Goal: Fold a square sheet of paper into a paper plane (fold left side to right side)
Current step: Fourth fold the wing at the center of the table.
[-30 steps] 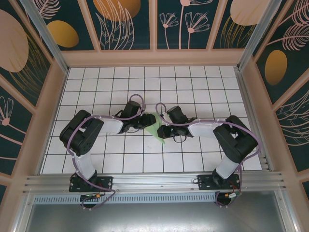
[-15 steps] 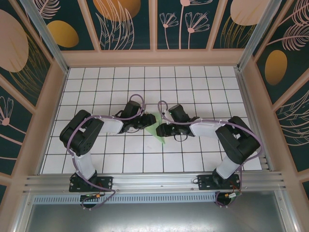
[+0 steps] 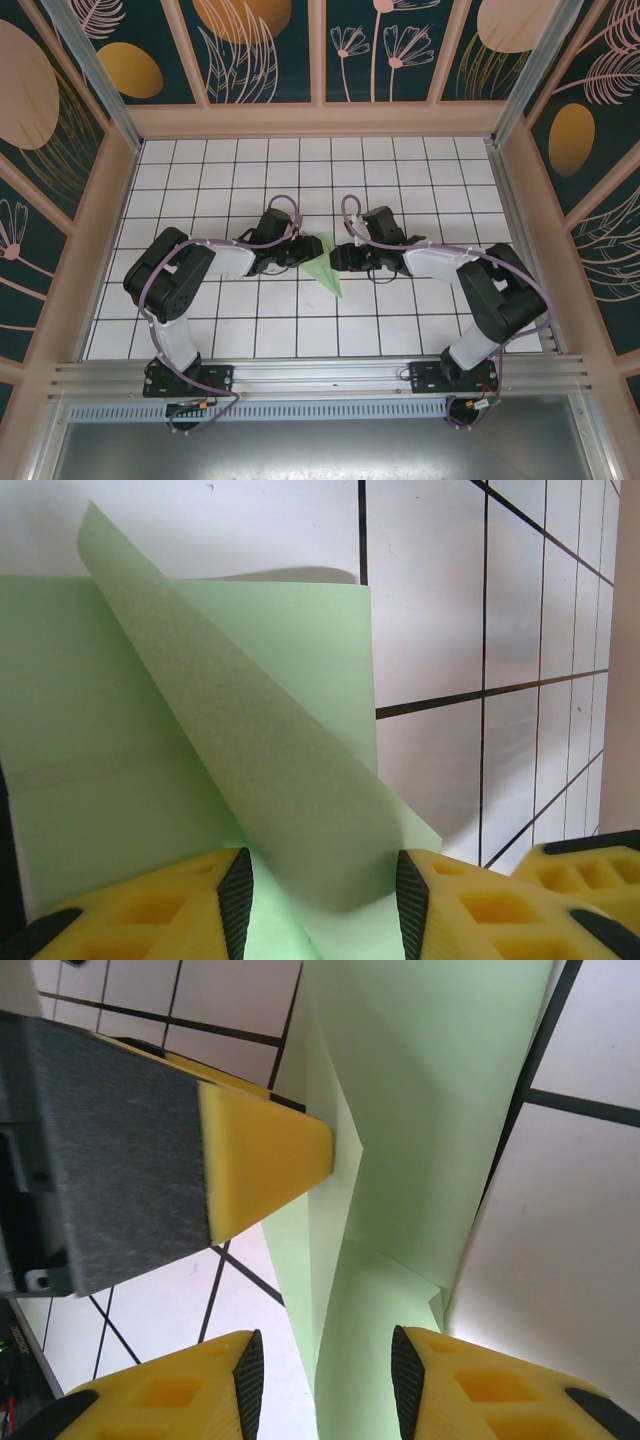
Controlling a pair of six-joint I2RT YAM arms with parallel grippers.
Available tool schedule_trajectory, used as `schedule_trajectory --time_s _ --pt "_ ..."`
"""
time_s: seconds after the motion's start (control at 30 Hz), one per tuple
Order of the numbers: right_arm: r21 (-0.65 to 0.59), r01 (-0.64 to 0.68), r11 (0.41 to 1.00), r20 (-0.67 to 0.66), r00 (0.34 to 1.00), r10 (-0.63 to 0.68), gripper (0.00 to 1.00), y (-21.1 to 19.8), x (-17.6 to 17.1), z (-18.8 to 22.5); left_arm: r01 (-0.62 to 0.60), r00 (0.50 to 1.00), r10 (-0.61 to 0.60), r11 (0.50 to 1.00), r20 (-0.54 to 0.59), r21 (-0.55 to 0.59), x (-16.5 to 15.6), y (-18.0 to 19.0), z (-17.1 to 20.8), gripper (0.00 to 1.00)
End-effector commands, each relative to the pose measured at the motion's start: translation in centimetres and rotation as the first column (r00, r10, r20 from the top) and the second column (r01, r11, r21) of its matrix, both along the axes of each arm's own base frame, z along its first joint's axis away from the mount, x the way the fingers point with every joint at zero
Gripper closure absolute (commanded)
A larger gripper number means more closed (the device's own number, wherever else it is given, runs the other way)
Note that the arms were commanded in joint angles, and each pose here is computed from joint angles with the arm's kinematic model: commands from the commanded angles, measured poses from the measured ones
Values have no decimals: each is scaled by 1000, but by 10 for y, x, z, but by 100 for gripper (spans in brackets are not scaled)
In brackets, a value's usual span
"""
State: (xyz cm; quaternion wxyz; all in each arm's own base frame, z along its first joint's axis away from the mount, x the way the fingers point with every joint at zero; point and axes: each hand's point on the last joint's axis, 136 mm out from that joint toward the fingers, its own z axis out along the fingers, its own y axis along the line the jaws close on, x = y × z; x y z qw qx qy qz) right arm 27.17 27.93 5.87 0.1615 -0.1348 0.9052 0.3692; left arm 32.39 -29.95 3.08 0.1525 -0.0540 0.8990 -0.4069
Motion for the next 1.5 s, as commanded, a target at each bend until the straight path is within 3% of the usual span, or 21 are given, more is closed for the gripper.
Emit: schedule_trajectory --time_s 0.0,0.17,0.6,1.47 --pt "48 -15 999 -3 1000 16 58 13 9 6 2 999 1 997 -41 82 -9 10 -24 54" --pt "55 -27 998 -19 999 28 62 20 13 1 4 999 -1 997 -41 82 -10 10 -23 54" --pt "-4 -20 1000 -41 999 20 97 13 12 -17 7 999 -4 997 -38 82 -10 9 -22 54" --pt "-139 23 990 -49 998 -30 96 -3 19 -40 7 999 -4 996 -39 89 -11 11 -23 54"
